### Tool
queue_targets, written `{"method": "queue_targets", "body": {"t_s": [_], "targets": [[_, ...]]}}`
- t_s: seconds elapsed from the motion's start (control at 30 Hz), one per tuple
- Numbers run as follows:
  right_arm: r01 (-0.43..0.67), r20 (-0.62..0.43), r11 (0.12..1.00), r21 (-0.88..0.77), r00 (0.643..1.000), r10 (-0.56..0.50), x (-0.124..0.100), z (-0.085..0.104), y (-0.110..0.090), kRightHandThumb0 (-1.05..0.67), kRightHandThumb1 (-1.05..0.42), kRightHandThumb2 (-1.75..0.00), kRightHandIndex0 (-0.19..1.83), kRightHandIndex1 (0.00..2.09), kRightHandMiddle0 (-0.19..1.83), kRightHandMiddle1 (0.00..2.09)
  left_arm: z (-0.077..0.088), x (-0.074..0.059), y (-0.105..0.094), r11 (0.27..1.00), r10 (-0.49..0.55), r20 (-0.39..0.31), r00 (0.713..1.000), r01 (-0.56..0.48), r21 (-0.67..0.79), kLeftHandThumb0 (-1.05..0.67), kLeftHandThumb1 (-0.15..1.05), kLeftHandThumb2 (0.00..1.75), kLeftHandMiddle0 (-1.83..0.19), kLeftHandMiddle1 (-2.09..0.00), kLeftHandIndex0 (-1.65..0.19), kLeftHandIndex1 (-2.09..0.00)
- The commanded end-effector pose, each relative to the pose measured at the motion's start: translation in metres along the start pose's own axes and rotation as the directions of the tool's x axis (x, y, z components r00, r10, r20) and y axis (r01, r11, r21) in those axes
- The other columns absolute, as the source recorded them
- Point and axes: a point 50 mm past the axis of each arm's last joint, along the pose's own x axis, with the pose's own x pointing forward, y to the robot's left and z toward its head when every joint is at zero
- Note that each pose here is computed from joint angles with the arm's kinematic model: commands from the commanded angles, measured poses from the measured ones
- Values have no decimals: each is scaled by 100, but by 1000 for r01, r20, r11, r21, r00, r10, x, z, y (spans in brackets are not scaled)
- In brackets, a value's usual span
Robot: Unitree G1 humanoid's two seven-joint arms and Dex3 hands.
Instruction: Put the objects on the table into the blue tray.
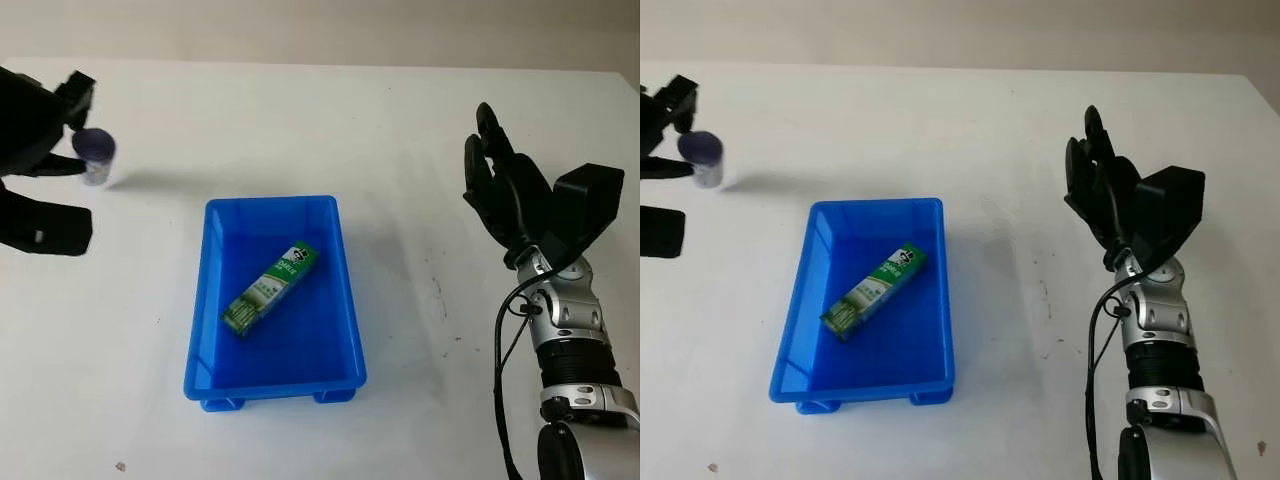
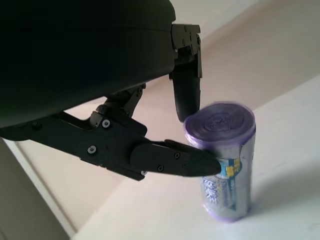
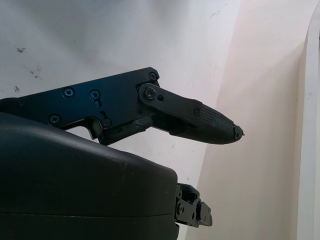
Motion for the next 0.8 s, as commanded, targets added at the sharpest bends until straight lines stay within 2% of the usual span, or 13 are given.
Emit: {"method": "queue_targets", "body": {"t_s": [0.0, 0.17, 0.3, 0.4, 0.5, 0.67, 0.77], "targets": [[6, 9, 1000, 0, 1000, -6, 0, 2, -4, -64, -105, -74, -19, 0, -19, 0, -4, 3, 14, 995, 77, -37, 996, -79, -68, -42, 105, 39, -65, -209, -31, -209], [3, 10, 1000, 4, 1000, -3, -1, 1, -5, -66, -105, -72, -19, 0, -19, 0, 7, 11, 42, 966, 210, -13, 978, -209, -154, -43, 105, 39, -73, -209, -43, -209], [-12, 9, 1000, -1, 1000, 12, 0, 1, -3, -65, -105, -73, -19, 0, -19, 0, 23, 12, 65, 918, 349, 67, 935, -327, -224, -44, 105, 40, -80, -209, -53, -209], [-16, 8, 1000, -5, 1000, 16, 0, 1, -1, -64, -105, -75, -19, 0, -19, 0, 33, 10, 78, 889, 415, 110, 903, -377, -260, -45, 105, 42, -90, -209, -58, -209], [-19, 4, 1000, -7, 1000, 19, 0, 1, -1, -63, -105, -75, -19, 0, -19, 0, 42, 8, 92, 863, 464, 121, 877, -417, -285, -44, 105, 37, -88, -209, -55, -209], [-22, 4, 1000, -10, 1000, 22, -1, -1, 0, -64, -105, -75, -19, 0, -19, 0, 48, -1, 117, 804, 529, 98, 843, -460, -377, -46, 105, 42, -85, -209, -49, -209], [-22, 3, 1000, -9, 1000, 22, -1, -1, 0, -65, -105, -75, -19, 0, -19, 0, 51, -7, 128, 779, 550, 102, 829, -465, -422, -46, 105, 43, -88, -209, -53, -209]]}}
